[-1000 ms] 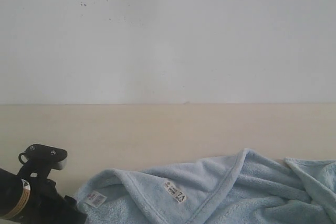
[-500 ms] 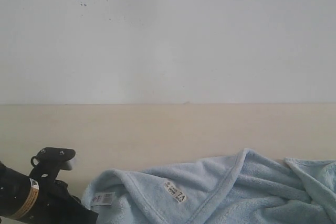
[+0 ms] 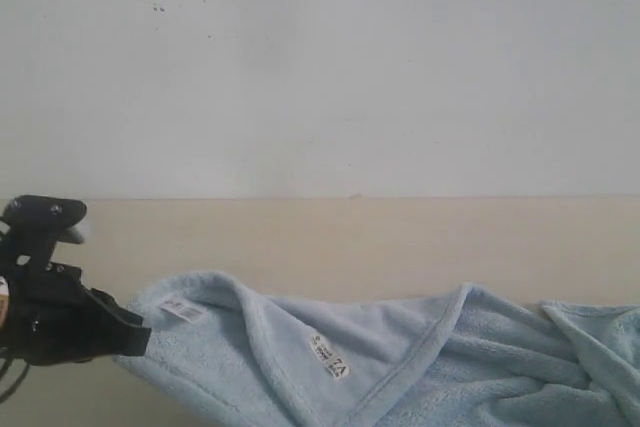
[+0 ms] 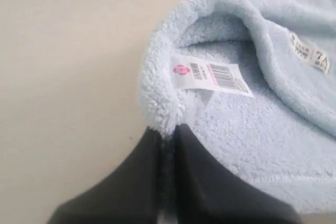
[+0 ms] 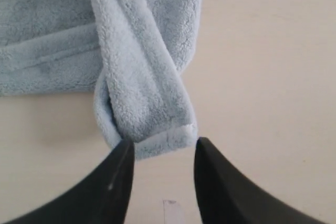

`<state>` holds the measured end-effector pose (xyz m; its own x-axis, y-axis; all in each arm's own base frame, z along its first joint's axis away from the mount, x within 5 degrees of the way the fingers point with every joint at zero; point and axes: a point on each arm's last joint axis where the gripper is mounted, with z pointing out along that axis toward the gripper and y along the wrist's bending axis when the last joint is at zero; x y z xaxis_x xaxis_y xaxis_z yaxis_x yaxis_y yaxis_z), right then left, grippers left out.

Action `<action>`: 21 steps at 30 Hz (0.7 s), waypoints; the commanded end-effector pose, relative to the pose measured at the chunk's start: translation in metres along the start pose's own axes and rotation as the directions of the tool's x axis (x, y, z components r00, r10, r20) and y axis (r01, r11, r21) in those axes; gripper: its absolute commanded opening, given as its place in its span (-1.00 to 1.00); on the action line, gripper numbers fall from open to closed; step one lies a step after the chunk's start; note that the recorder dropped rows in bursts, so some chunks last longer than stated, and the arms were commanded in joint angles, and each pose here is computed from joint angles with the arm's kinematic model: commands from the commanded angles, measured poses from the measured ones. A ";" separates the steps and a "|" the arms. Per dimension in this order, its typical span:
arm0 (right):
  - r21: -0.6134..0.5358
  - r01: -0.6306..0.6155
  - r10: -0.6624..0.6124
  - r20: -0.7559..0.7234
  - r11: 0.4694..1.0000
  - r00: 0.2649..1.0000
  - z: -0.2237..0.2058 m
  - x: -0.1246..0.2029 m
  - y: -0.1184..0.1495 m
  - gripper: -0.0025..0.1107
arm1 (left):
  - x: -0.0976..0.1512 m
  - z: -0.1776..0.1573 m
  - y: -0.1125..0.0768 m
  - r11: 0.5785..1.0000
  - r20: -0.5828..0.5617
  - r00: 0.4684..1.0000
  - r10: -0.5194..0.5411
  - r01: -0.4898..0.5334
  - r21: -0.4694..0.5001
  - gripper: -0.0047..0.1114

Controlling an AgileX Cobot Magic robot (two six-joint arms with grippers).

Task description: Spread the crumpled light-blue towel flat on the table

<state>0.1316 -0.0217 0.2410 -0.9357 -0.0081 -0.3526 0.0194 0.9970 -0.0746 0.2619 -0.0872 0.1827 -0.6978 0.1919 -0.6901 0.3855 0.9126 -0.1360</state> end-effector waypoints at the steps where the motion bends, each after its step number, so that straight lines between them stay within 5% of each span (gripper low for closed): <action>1: 0.003 -0.001 0.002 -0.074 1.000 0.997 0.011 0.003 -0.001 0.11 | -0.003 -0.022 -0.001 1.000 0.067 0.998 0.014 -0.013 -0.022 -0.85; 21: -0.085 0.002 -0.026 -0.291 0.996 0.956 0.069 -0.009 0.003 0.02 | 0.006 -0.027 -0.002 1.000 0.060 0.998 0.004 -0.003 -0.023 -0.85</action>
<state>0.1607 -0.0228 0.1866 -0.9964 -0.0142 -0.0840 -0.0140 0.9999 -0.0025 0.2414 -0.0804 0.1968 -0.6612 0.1814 -0.7279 0.3883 0.9130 -0.1251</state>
